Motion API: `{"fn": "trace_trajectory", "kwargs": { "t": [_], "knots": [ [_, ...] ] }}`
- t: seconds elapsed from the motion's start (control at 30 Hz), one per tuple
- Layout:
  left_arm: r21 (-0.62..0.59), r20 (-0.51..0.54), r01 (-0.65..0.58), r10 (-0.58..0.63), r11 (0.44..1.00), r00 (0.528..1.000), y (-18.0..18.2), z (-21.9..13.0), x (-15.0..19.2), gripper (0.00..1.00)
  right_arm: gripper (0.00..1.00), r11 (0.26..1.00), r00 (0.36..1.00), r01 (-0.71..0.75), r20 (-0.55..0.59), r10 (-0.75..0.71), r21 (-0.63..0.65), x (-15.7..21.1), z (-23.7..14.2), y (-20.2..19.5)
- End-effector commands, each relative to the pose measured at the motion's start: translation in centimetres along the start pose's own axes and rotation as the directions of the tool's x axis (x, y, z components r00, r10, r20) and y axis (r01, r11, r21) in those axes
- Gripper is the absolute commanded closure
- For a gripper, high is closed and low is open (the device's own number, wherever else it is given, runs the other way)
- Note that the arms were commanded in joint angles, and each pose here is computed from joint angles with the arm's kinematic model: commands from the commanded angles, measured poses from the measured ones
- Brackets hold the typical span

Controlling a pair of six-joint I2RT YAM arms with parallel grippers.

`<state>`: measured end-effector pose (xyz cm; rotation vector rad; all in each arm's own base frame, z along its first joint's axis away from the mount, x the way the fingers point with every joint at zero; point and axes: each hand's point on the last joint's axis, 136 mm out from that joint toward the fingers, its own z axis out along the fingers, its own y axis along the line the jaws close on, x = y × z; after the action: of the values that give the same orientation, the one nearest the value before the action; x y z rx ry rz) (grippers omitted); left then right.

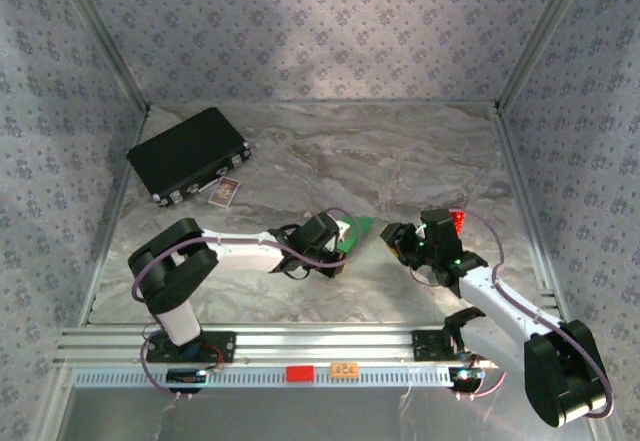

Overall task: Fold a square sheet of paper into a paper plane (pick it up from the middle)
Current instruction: Fold the wing for the fifth time at the center of the table.

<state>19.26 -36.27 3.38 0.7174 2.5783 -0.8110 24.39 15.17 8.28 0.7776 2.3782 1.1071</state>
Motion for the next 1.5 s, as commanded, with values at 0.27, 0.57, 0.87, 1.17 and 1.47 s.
{"fn": "trace_trajectory", "kwargs": {
  "t": [0.27, 0.57, 0.87, 1.17, 1.47],
  "knots": [
    [0.104, 0.005, 0.022, -0.023, 0.994, 1.0, -1.1, -0.3, -0.5, 1.0, 0.54, 0.995, 0.993, 0.097, -0.068, -0.096, 0.014, 1.0, 0.6, 1.4],
    [-0.056, -0.003, -0.112, 0.112, 0.992, 0.994, -0.7, -0.8, 0.1, 1.0, 0.5, 0.987, 0.989, 0.101, -0.119, -0.086, 0.124, 1.2, 2.7, 2.1],
    [-0.096, 0.027, -0.18, 0.184, 0.979, 0.983, -1.3, -1.6, -0.2, 0.99, 0.5, 0.981, 0.989, 0.025, -0.145, 0.003, 0.195, 1.9, 3.9, 0.6],
    [-0.145, 0.005, -0.243, 0.246, 0.959, 0.969, -1.1, -1.7, 0.0, 0.99, 0.55, 0.979, 0.98, 0.046, -0.199, -0.006, 0.2, 2.6, 5.3, 1.2],
    [-0.203, -0.01, -0.299, 0.303, 0.933, 0.953, -1.1, -1.8, 0.1, 0.96, 0.76, 0.981, 0.982, 0.016, -0.189, 0.021, 0.192, 2.7, 5.2, 0.8]
  ]
}}
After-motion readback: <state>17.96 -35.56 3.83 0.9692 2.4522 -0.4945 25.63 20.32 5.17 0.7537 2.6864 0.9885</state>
